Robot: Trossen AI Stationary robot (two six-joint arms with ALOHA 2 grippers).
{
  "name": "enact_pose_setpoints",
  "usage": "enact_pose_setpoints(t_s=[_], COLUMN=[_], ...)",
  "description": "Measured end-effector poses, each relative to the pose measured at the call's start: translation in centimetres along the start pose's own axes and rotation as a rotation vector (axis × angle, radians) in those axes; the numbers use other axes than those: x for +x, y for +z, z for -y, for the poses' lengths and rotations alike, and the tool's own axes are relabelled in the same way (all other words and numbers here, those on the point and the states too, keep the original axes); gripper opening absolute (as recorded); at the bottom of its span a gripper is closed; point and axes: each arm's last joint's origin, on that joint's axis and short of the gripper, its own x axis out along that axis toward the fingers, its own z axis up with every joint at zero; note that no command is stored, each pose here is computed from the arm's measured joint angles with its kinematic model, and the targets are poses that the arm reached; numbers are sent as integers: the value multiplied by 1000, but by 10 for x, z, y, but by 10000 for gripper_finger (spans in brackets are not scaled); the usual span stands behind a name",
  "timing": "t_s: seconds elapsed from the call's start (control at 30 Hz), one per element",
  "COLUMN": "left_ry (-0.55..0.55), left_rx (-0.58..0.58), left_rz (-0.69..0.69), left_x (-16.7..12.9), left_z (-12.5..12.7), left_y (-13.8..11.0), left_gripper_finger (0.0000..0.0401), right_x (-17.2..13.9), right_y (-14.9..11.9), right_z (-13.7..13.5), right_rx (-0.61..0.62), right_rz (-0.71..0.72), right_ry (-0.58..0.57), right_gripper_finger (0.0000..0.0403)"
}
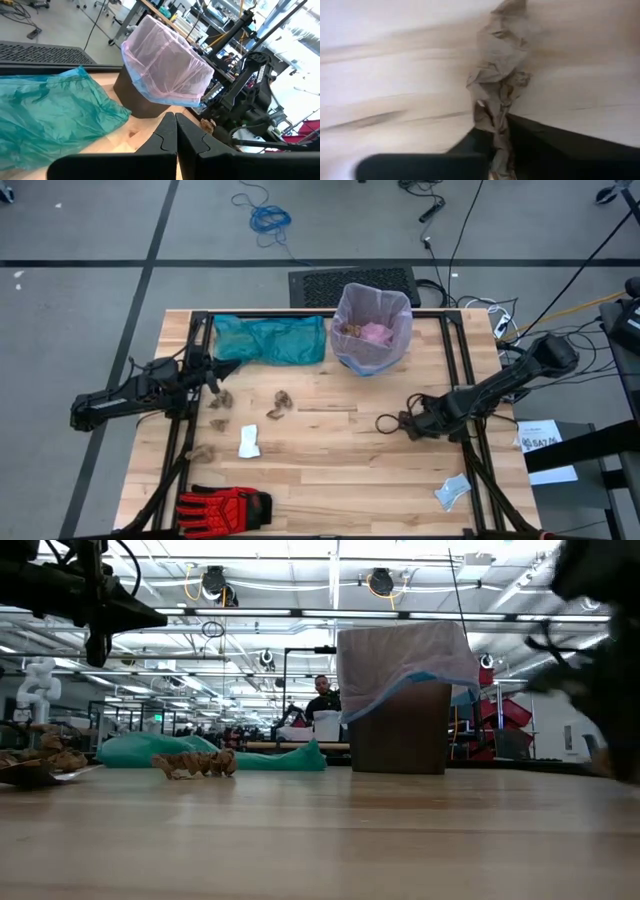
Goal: Place trash/remove bag and relplace
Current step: Put the brown paper into the black trash bin
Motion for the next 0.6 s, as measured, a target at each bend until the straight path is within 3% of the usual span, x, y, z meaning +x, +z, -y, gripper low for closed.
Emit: enact_pose_setpoints(t_s=[0.2,0.4,0.47,0.6], left_ry=[0,0,0,1], left_rx=[0,0,1,1], left_rz=[0,0,0,-2], left_x=[0,0,0,0], left_z=[0,0,0,0], left_y=[0,0,0,0], left_gripper_finger=[0,0,0,0], right_x=[-60,-157,-188,-236], right_y=[-21,-29,-20,19], right_z=[-52,-98,-110,-132], right_rx=[-140,-368,-429,-469], right_rz=[93,411,547,758], right_ry=[340,679,724,698], right_gripper_finger=[4,1,1,1])
